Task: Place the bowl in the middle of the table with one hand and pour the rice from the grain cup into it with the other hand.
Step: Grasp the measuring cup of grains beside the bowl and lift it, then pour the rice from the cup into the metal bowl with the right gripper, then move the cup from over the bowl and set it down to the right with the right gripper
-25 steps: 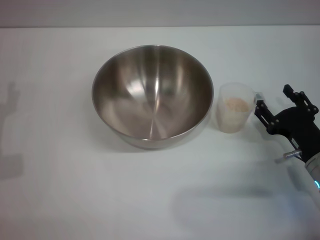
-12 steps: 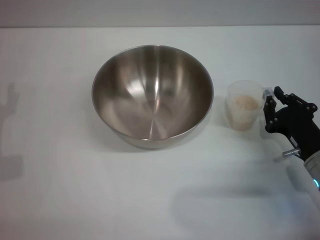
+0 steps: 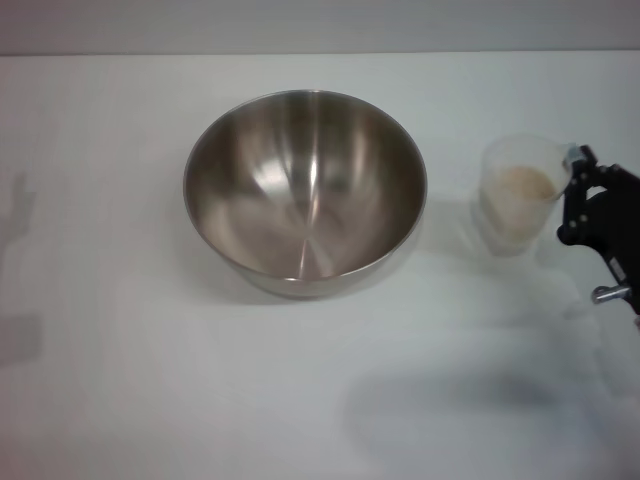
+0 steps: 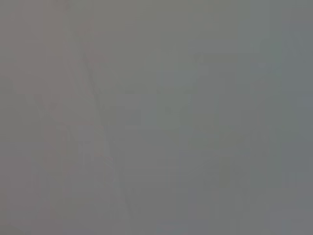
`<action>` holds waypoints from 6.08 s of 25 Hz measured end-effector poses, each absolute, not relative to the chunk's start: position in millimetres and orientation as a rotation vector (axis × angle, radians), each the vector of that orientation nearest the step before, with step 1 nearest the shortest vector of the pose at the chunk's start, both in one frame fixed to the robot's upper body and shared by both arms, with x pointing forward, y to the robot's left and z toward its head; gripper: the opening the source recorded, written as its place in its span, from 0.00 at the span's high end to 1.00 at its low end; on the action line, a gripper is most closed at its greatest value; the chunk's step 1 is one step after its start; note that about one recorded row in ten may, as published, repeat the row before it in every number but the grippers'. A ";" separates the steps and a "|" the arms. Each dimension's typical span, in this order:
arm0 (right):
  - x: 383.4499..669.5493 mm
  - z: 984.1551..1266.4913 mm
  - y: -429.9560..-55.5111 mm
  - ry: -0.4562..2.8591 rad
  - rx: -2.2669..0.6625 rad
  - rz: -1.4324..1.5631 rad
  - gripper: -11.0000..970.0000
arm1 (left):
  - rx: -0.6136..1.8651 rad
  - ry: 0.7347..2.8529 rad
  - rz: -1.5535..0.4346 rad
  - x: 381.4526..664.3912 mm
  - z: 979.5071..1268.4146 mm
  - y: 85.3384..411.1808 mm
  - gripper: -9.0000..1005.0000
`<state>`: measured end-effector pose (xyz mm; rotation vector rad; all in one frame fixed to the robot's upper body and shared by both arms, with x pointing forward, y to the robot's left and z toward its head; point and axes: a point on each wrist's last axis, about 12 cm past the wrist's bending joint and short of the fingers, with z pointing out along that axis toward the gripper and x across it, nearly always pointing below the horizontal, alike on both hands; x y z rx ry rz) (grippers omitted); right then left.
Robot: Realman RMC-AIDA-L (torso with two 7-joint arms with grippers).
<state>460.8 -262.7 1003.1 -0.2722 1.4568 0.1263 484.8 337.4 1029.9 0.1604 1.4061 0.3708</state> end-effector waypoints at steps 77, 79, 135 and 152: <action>529.8 1055.9 -130.3 0.132 -1.541 -1.360 0.98 | 0.072 1.493 0.095 467.6 1010.1 325.8 0.19; 529.9 1055.8 -129.5 0.108 -1.550 -1.376 0.98 | 0.072 1.493 0.092 467.6 1010.1 325.6 0.19; 530.9 1011.5 -240.9 1.579 -0.281 0.009 0.95 | 0.091 1.490 0.082 469.0 1010.5 322.5 0.19; 546.6 1008.7 -227.9 1.634 -0.459 0.024 0.90 | 0.103 1.486 0.068 471.5 1011.4 318.8 0.19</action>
